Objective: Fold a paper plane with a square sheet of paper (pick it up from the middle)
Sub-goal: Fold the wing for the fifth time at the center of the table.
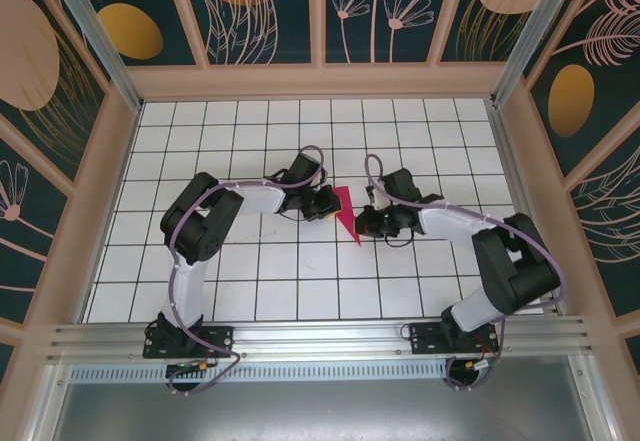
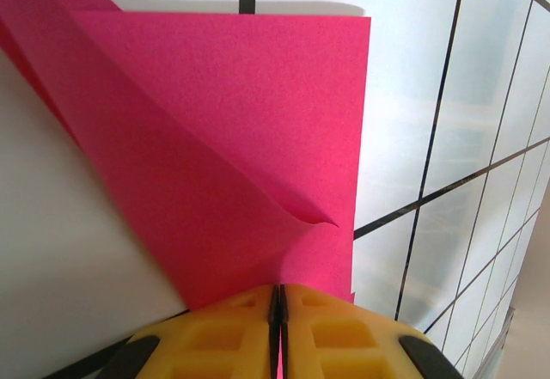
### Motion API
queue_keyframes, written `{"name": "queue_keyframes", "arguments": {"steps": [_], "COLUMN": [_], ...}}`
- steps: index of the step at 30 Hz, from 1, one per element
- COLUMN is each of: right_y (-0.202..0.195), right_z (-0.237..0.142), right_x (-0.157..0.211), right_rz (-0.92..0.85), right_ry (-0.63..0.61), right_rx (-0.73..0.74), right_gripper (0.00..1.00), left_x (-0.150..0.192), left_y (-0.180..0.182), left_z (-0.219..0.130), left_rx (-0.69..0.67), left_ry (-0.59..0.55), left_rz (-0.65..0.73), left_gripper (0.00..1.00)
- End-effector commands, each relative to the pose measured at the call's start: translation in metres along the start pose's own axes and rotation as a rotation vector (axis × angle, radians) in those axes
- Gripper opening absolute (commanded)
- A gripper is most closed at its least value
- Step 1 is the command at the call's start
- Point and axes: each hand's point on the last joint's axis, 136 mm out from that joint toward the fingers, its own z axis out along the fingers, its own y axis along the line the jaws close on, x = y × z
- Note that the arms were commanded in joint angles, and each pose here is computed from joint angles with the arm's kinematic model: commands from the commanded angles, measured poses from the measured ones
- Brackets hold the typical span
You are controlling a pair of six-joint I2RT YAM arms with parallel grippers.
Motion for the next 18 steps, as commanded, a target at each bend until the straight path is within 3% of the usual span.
{"name": "queue_keyframes", "arguments": {"steps": [1,8,14,18], "right_y": [0.006,-0.017,-0.039,-0.042], "right_z": [0.012,0.035,0.037,0.039], "right_x": [-0.018,-0.007,0.006,0.009], "right_rz": [-0.012,0.026,0.073,0.084], "right_ry": [-0.017,0.04,0.067,0.079], "right_rx": [-0.018,0.021,0.062,0.065], "right_gripper": [0.0,0.0,0.0,0.0], "left_x": [0.014,0.004,-0.012,-0.004], "left_y": [0.075,0.047,-0.019,-0.028], "left_z": [0.02,0.014,-0.011,-0.017], "left_rx": [-0.221,-0.136,0.079,0.159], "left_ry": [0.016,-0.005,-0.084,-0.08], "left_rz": [-0.047,0.017,0.189,0.234], "left_gripper": [0.15,0.16,0.24,0.25]}}
